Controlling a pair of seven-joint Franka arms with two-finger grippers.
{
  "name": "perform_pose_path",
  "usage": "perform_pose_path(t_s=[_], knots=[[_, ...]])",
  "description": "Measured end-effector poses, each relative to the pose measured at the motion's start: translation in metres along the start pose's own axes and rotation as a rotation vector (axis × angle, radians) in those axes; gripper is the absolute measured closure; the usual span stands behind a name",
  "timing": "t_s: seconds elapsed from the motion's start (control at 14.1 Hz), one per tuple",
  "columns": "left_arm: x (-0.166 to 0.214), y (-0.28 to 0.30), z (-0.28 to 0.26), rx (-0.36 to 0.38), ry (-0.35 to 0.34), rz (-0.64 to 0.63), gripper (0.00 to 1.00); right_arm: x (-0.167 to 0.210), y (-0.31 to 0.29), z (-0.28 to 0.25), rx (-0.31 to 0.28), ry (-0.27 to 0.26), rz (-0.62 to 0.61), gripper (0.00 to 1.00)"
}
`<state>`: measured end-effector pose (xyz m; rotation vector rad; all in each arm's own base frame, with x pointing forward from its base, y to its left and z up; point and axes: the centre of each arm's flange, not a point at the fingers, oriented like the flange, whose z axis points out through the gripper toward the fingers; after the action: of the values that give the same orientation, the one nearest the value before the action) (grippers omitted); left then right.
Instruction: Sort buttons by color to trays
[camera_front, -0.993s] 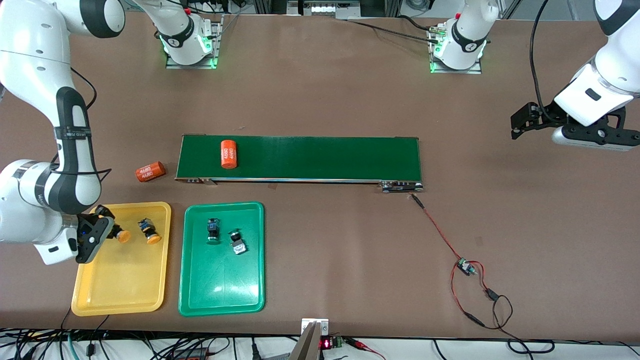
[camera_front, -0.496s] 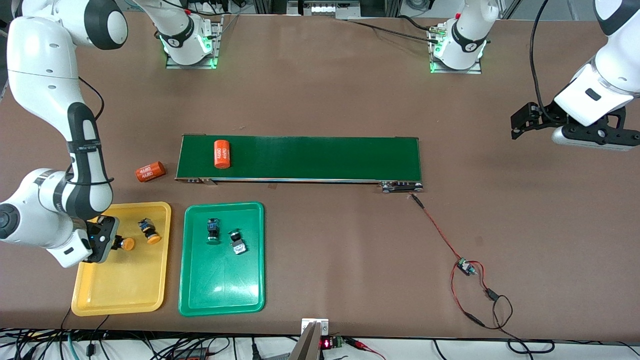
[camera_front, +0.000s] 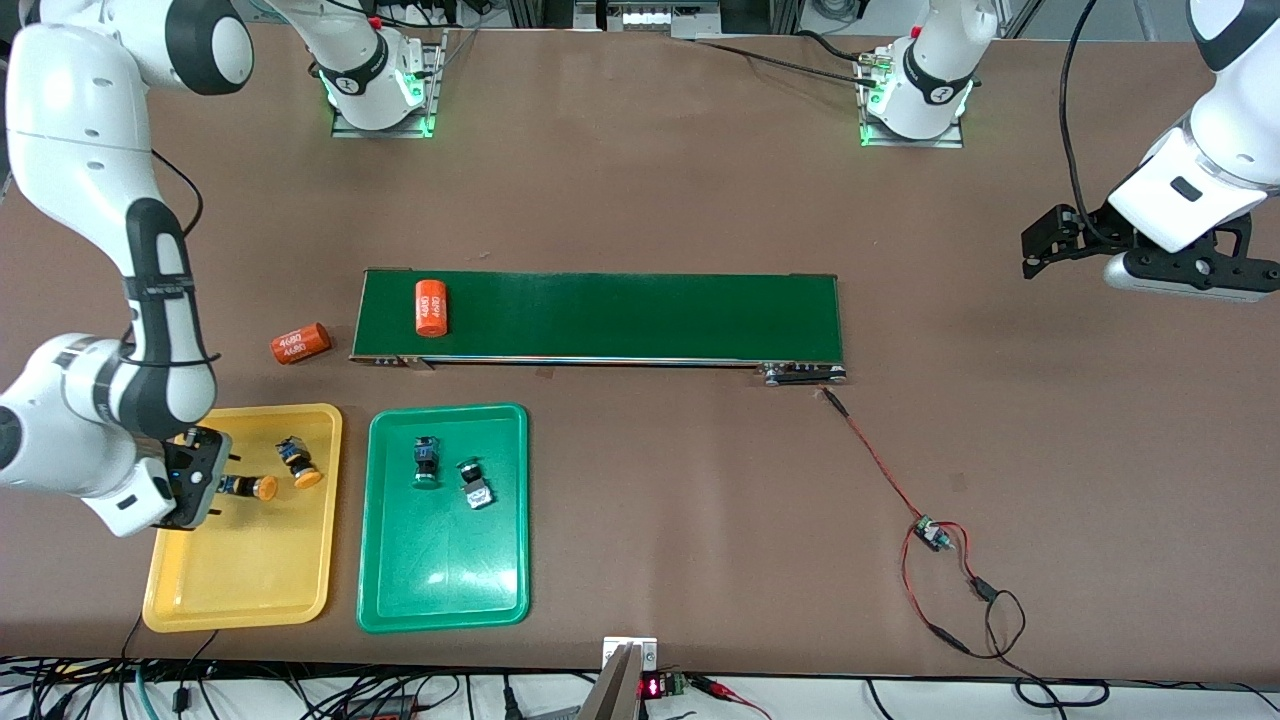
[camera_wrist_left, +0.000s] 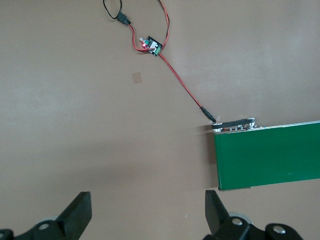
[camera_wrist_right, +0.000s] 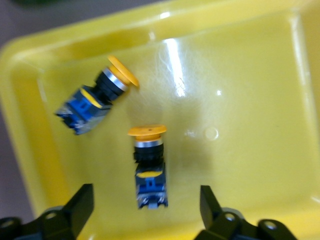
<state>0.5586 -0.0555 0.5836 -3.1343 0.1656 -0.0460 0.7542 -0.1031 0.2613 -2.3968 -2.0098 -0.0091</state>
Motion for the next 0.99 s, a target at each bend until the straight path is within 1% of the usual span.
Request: perform_pose_path(t_s=[0.07, 0.28, 0.43, 0.5, 0.64, 0.85, 0.99], knots=[[0.0, 0.0, 0.0, 0.0, 0.0, 0.0, 0.0, 0.002, -0.002, -0.026, 0.007, 0.005, 0.017, 0.0], [-0.001, 0.0, 0.001, 0.0, -0.007, 0.0, 0.0, 0.018, -0.014, -0.114, -0.011, 0.026, 0.085, 0.0], [-0.001, 0.0, 0.001, 0.0, -0.013, 0.0, 0.0, 0.042, -0.029, -0.164, -0.014, 0.037, 0.145, 0.0], [-0.001, 0.0, 0.001, 0.0, -0.013, 0.0, 0.0, 0.058, -0.038, -0.184, -0.006, 0.04, 0.19, 0.0], [-0.001, 0.0, 0.001, 0.0, -0.013, 0.0, 0.0, 0.092, -0.057, -0.215, 0.009, 0.043, 0.272, 0.0], [-0.001, 0.0, 0.001, 0.0, -0.014, 0.0, 0.0, 0.14, -0.081, -0.252, 0.006, 0.051, 0.383, 0.0], [-0.002, 0.0, 0.001, 0.0, -0.014, 0.0, 0.0, 0.166, -0.104, -0.267, 0.056, 0.029, 0.481, 0.0]])
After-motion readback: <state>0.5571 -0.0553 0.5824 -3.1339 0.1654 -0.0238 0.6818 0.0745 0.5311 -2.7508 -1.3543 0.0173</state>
